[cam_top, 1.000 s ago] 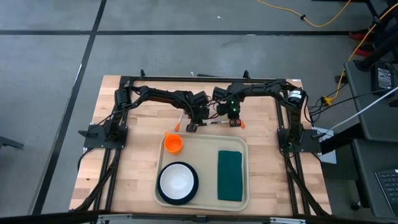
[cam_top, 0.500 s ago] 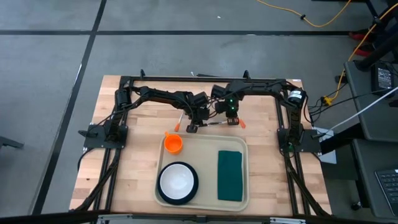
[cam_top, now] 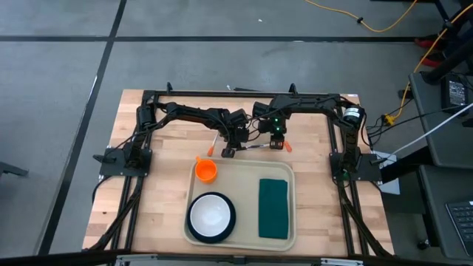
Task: Set up tray
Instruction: Put the knife on the napkin
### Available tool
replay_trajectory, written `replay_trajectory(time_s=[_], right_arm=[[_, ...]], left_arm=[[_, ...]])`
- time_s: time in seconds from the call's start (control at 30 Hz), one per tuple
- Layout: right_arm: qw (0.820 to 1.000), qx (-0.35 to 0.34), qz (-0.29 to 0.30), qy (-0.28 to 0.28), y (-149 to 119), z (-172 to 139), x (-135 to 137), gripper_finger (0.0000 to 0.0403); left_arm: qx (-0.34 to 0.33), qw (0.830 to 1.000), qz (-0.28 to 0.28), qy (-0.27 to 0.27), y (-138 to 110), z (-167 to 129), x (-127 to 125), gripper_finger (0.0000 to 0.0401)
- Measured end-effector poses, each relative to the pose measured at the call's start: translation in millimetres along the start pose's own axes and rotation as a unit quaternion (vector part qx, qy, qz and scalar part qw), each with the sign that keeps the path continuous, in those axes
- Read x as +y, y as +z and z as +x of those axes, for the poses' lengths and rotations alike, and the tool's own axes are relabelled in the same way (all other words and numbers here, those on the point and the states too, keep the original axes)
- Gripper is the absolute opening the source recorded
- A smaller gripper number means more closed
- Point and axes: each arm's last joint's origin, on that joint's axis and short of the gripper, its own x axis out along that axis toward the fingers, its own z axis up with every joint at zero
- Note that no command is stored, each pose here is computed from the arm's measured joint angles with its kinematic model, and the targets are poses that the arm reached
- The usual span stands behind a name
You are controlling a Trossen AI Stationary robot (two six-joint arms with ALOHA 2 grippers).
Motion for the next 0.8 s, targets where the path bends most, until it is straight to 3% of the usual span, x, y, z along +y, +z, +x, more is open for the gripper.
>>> replay_trajectory(time_s=[0.17,0.3,0.43,0.53,0.8], right_arm=[[0.998,-0.039,0.04,-0.004,-19.2,-0.6,4.4,0.0123],[0.99,-0.123,0.06,-0.022,-41.5,-13.2,8.2,0.012],[0.976,-0.21,0.023,-0.058,-53.1,-15.6,14.0,0.0118],[0.977,-0.196,-0.003,-0.081,-61.4,-2.5,15.1,0.012],[0.982,-0.174,-0.046,-0.053,-63.5,15.7,15.6,0.0171]], left_arm=[[0.001,1.0,0.0,0.001,-0.2,-0.1,0.3,0.0002],[0.0,1.0,0.002,0.002,0.0,-0.1,0.5,0.0002],[-0.001,1.0,0.002,0.003,0.2,-0.1,0.7,0.0002],[-0.001,1.0,0.002,0.003,0.0,-0.1,0.7,0.0002],[-0.001,1.0,-0.008,0.003,-0.1,-0.1,0.8,0.0002]])
